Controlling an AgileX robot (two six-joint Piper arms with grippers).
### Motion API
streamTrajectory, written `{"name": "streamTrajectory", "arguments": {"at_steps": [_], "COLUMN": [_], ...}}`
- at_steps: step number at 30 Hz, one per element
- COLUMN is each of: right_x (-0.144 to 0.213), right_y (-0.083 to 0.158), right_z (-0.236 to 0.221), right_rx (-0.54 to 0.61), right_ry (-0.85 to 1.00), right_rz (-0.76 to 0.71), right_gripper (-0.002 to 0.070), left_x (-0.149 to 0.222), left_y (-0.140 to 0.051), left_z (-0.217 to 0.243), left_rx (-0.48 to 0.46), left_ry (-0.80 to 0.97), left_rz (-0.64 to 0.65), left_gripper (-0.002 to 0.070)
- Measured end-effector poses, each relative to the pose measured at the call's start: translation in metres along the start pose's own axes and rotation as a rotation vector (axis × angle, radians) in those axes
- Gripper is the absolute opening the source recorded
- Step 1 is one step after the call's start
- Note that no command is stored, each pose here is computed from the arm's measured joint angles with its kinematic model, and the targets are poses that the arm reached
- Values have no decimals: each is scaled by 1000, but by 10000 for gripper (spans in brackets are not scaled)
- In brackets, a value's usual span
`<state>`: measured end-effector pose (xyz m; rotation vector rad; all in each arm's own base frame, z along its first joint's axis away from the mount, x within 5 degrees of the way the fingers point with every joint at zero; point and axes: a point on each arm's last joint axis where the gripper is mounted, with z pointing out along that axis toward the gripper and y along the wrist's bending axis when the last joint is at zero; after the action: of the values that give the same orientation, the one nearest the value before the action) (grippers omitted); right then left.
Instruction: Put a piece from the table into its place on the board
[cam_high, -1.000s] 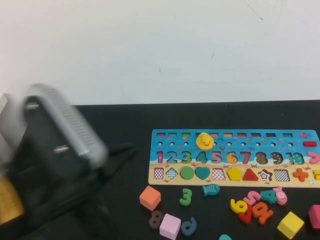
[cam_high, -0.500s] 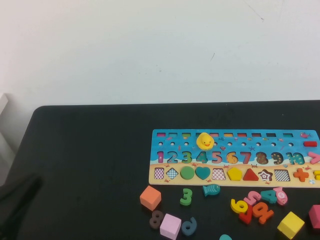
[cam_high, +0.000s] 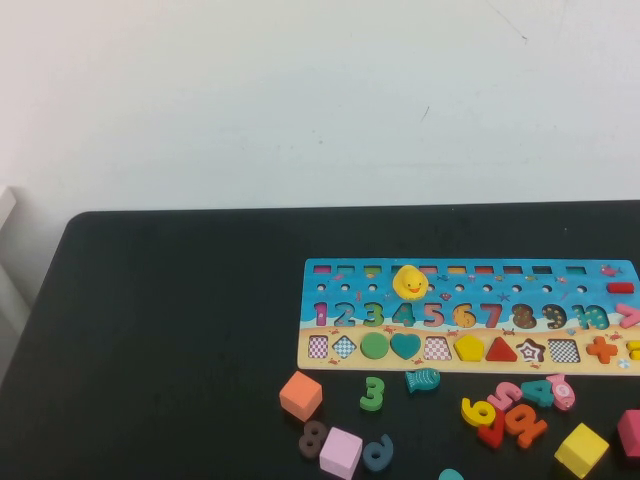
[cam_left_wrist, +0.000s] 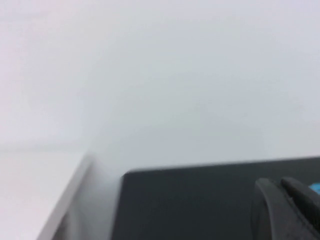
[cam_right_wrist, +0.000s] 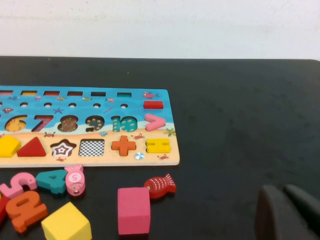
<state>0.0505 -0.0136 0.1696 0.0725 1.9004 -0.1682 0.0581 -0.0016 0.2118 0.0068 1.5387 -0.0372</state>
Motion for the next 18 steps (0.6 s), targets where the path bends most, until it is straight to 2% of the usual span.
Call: {"name": "streamTrajectory", "arguments": {"at_steps": [3, 7, 13, 18], "right_x": [0, 0, 0, 0], "right_y": [0, 0, 0, 0], "right_z": [0, 0, 0, 0], "right_rx": [0, 0, 0, 0], "right_ry": [0, 0, 0, 0], "right_rz": [0, 0, 0, 0], "right_gripper": [19, 19, 19, 19], "left_x": [12, 18, 30, 34], "left_y": [4, 4, 0, -4], "left_z": [-2, -3, -5, -6], "left_rx": [-62, -71, 14, 88], "left_ry": [41, 98, 234, 281], "left_rz": [-1, -3, -2, 0], "left_gripper": [-1, -1, -1, -1]}}
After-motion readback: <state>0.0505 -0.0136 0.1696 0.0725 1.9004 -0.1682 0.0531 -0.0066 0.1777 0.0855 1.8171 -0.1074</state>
